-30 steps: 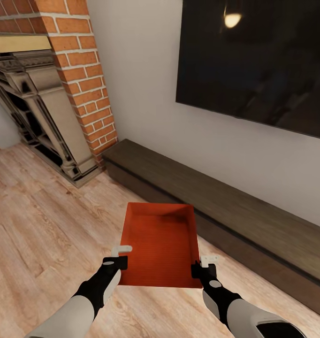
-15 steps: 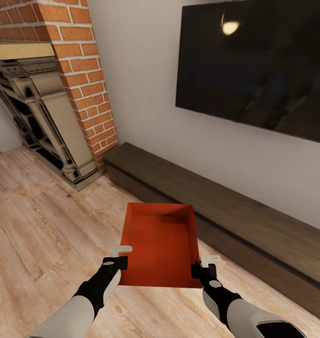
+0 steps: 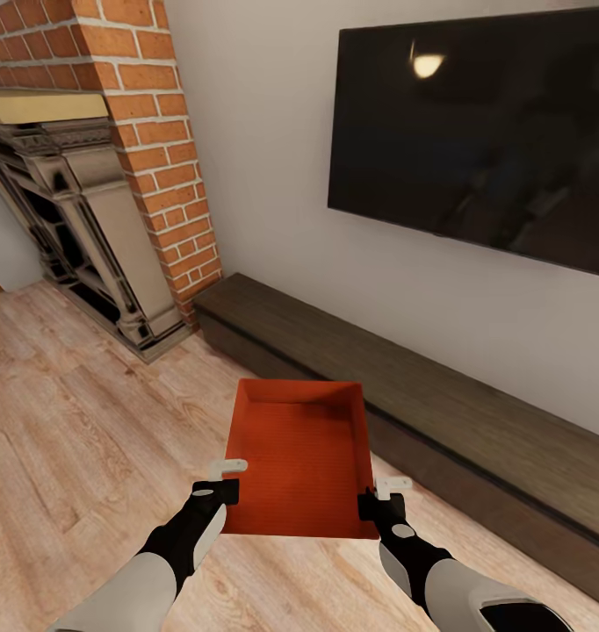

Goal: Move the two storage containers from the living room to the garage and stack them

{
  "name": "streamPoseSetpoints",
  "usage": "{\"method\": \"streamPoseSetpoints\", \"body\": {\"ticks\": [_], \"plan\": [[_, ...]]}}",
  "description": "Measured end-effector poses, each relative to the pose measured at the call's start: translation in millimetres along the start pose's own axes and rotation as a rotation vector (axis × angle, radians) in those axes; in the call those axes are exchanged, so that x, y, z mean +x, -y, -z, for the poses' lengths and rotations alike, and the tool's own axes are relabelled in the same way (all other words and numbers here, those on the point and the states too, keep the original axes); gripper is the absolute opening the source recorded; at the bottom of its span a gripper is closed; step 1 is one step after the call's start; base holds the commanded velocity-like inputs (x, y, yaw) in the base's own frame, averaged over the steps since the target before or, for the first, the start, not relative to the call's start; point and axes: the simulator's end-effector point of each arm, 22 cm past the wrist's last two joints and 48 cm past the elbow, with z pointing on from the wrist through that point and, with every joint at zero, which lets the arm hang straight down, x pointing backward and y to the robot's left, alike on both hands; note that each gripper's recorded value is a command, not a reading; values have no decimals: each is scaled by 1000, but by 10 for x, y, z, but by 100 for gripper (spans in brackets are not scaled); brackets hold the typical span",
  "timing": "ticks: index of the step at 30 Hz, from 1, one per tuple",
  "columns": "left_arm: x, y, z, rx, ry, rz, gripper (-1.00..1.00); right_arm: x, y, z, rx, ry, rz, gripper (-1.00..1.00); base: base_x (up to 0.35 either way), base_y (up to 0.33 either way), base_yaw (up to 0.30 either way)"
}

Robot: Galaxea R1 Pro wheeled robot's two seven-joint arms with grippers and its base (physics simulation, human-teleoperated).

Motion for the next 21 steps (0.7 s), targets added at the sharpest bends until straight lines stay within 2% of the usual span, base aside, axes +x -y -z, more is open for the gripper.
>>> {"method": "streamPoseSetpoints", "body": {"ticks": [21], "plan": [[-174,-6,103,1,34,3,-100,-191,8,61,1,34,-1,-100,0,0,0]]}}
